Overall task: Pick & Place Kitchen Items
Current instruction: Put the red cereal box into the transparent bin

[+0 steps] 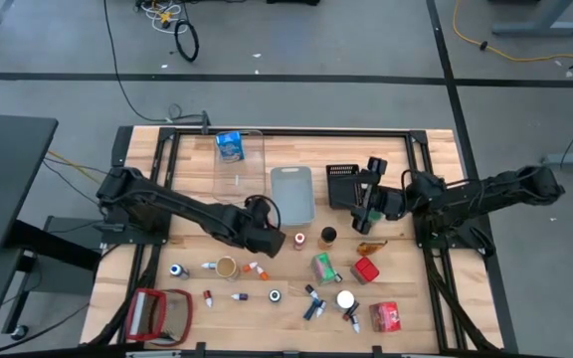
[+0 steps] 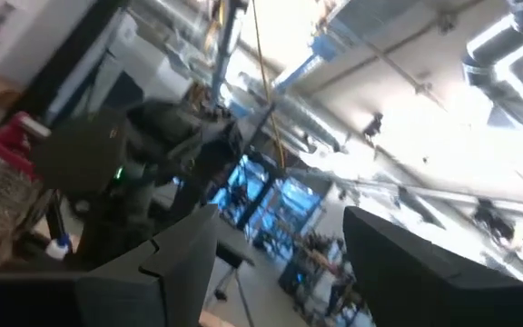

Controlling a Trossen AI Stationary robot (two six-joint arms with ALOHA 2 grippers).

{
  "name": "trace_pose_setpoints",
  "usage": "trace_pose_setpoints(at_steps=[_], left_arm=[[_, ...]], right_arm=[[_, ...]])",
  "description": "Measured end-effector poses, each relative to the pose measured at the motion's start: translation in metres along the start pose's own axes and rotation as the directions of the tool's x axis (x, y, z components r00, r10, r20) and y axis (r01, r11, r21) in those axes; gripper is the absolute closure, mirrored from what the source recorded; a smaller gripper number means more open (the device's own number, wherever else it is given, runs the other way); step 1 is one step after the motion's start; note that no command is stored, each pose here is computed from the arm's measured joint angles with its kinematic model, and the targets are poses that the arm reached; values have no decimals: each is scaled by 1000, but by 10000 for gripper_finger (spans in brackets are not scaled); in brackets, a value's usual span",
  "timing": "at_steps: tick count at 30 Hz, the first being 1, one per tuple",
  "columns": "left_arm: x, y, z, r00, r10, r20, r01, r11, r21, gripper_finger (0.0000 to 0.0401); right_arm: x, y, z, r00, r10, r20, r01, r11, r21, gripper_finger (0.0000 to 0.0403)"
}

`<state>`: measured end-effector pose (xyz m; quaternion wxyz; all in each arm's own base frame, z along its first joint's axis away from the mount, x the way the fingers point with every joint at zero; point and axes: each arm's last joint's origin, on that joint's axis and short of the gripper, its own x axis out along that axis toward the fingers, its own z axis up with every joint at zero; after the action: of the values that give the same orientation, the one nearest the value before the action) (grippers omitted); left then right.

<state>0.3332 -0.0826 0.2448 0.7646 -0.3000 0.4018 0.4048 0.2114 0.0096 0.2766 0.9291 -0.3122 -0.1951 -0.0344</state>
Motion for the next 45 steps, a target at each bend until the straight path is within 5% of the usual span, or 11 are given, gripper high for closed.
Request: trace_pose_setpoints(at_steps=[22, 35, 45], left_arm=[[-30, -14, 11, 997, -40, 73, 39, 999, 12, 145], [-3, -4, -10, 1000, 10, 24, -8, 996, -84, 145], [0, -5, -9, 999, -9, 48, 11, 999, -51, 145]], right_arm=[[-1, -5, -1, 993, 85, 86, -82, 996, -34, 153], [-1, -5, -1, 993, 83, 86, -81, 996, -32, 153], [-1, -5, -1, 993, 82, 86, -80, 996, -32, 153]])
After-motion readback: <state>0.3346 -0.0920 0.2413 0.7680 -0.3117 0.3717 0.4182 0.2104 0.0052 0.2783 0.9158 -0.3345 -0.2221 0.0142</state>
